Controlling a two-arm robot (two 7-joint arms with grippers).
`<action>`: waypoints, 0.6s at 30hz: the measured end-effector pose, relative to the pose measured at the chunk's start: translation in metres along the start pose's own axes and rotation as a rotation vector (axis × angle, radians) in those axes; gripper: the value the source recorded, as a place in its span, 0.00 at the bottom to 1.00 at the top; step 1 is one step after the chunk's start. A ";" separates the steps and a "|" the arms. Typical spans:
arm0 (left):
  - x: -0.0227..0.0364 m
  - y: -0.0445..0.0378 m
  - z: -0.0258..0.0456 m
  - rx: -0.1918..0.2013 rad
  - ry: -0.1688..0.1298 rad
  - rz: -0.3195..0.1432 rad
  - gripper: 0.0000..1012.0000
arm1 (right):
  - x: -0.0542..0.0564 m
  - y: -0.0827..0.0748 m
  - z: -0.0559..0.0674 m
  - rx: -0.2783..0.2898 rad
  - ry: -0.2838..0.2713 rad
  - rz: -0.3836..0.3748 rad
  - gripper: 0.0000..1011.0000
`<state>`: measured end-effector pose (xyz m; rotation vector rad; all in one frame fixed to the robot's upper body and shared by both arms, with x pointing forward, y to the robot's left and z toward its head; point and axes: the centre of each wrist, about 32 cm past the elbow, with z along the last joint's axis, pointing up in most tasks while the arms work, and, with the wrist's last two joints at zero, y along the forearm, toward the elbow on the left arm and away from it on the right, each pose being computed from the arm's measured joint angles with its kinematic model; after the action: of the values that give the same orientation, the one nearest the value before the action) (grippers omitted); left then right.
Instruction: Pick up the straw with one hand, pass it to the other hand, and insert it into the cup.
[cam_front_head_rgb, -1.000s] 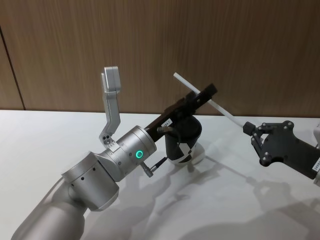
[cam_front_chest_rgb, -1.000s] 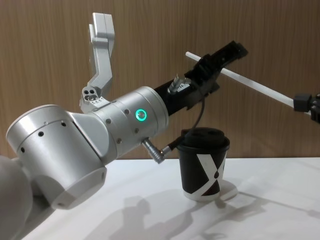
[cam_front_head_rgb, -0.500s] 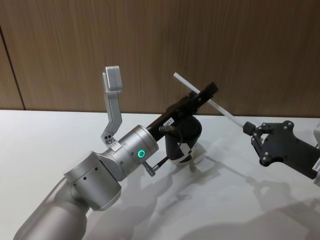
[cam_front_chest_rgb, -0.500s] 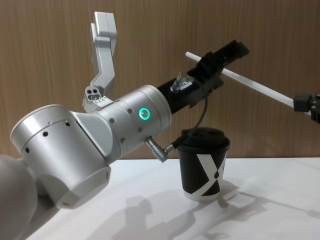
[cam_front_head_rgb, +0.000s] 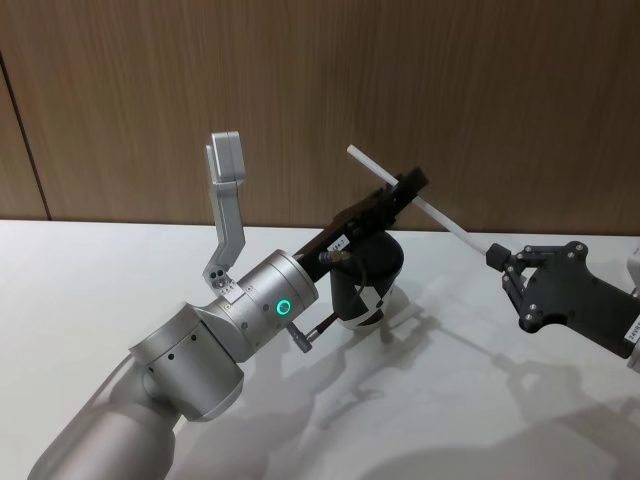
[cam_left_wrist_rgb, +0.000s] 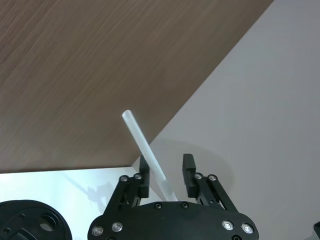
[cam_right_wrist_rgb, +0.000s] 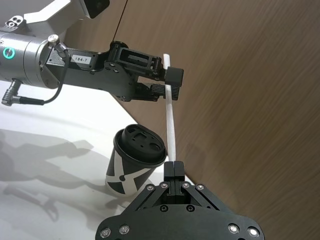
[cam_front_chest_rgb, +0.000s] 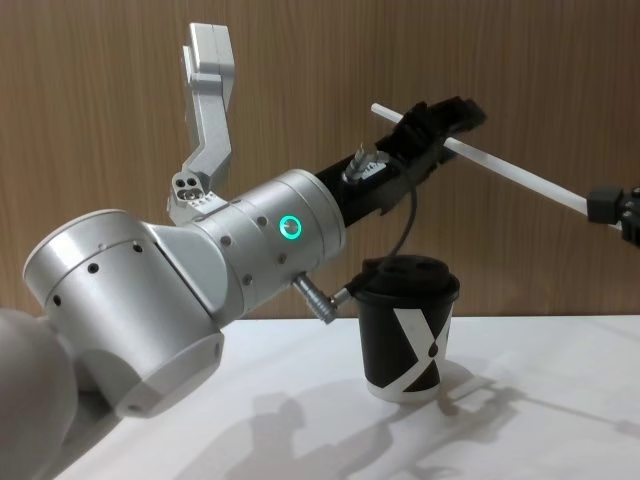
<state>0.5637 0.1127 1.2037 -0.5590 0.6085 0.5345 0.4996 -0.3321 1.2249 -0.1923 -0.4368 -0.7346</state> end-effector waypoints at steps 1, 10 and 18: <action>0.0000 0.0000 0.0000 0.000 0.000 0.000 0.41 | 0.000 0.000 0.000 0.000 0.000 0.000 0.00; -0.0001 -0.0004 -0.0002 -0.001 0.000 -0.002 0.13 | 0.000 0.000 0.000 0.000 0.000 0.000 0.00; -0.0002 -0.0005 -0.0002 -0.001 0.000 -0.002 0.06 | 0.000 0.000 0.000 0.000 0.000 0.000 0.00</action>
<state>0.5638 0.1122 1.2039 -0.5608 0.6081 0.5332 0.4996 -0.3321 1.2248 -0.1923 -0.4368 -0.7346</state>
